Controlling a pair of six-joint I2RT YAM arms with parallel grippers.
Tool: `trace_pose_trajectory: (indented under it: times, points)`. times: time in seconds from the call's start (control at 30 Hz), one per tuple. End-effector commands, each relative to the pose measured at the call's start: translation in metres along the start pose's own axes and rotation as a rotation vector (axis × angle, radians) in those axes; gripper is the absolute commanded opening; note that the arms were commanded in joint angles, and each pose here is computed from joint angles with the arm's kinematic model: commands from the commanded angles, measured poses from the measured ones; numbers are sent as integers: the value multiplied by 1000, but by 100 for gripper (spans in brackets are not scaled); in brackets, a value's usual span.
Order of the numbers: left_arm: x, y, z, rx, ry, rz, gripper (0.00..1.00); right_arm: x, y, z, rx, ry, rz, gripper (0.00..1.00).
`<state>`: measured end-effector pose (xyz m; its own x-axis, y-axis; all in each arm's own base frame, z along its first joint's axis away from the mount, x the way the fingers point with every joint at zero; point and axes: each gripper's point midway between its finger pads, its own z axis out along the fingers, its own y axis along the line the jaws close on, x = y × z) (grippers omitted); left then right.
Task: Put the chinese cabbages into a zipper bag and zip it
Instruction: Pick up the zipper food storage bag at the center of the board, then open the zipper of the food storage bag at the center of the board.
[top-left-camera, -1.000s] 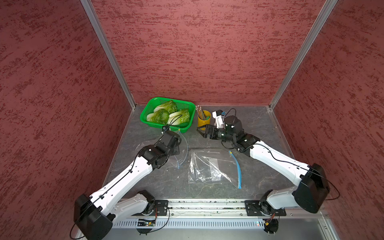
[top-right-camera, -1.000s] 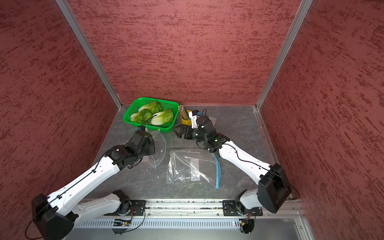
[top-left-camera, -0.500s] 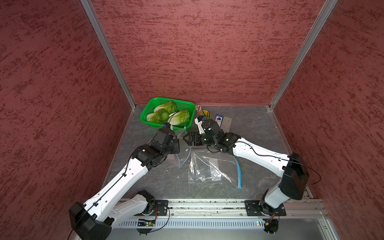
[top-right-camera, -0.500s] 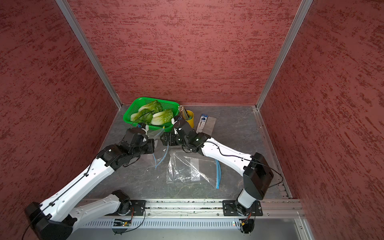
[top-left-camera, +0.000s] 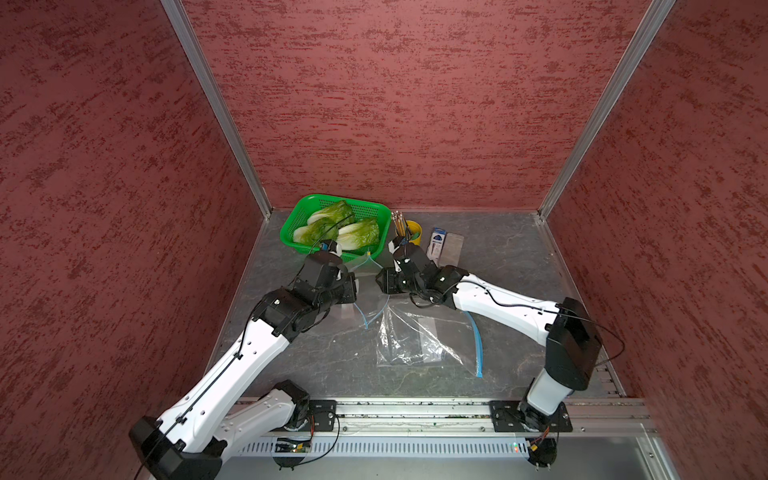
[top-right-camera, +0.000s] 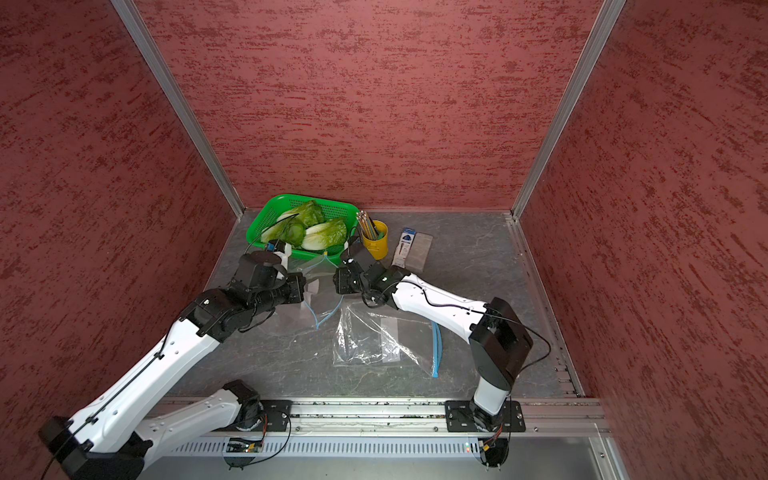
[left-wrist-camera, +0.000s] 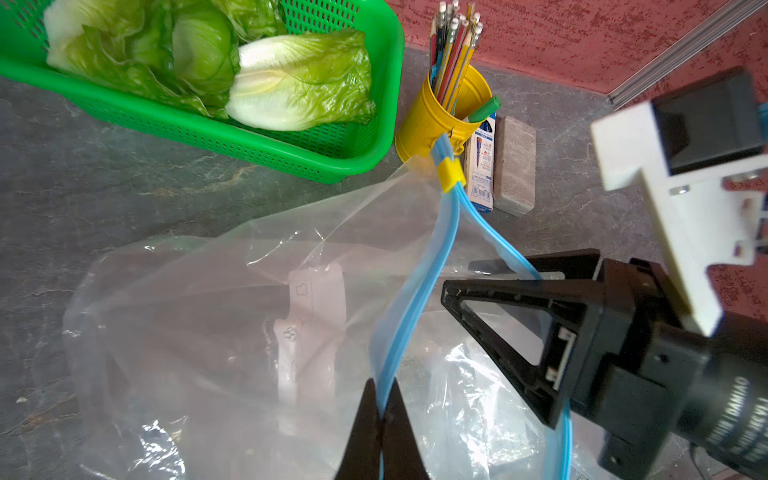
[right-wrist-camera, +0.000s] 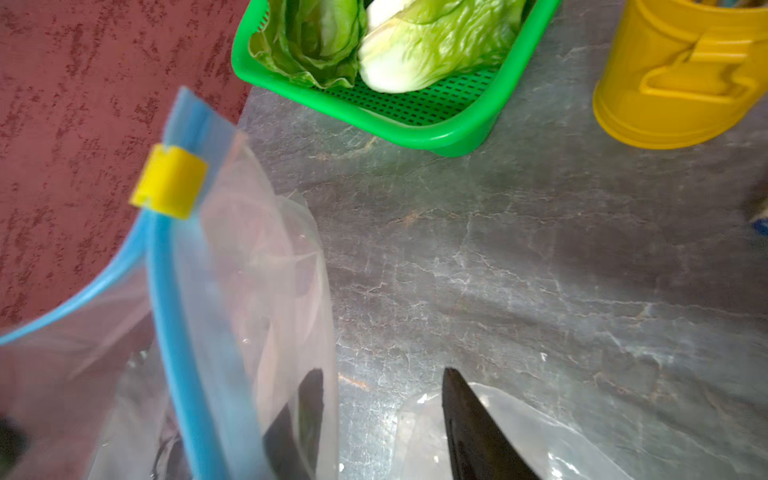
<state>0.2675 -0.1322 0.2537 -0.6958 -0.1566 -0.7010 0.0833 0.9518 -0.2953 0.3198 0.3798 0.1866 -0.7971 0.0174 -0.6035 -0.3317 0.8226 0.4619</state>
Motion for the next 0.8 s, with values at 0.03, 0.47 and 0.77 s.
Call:
trace_pose_trajectory:
  times: [0.03, 0.47, 0.77]
  points:
    - [-24, 11, -21, -78, -79, 43, 0, -4, -25, 4, 145, -37, -21, 46]
    - [-11, 3, 7, -44, -24, 56, 0, -27, 35, -21, -101, -86, -50, 65]
    - [3, 10, 23, -82, 21, 30, 0, -16, 45, -35, -134, 18, -51, 68]
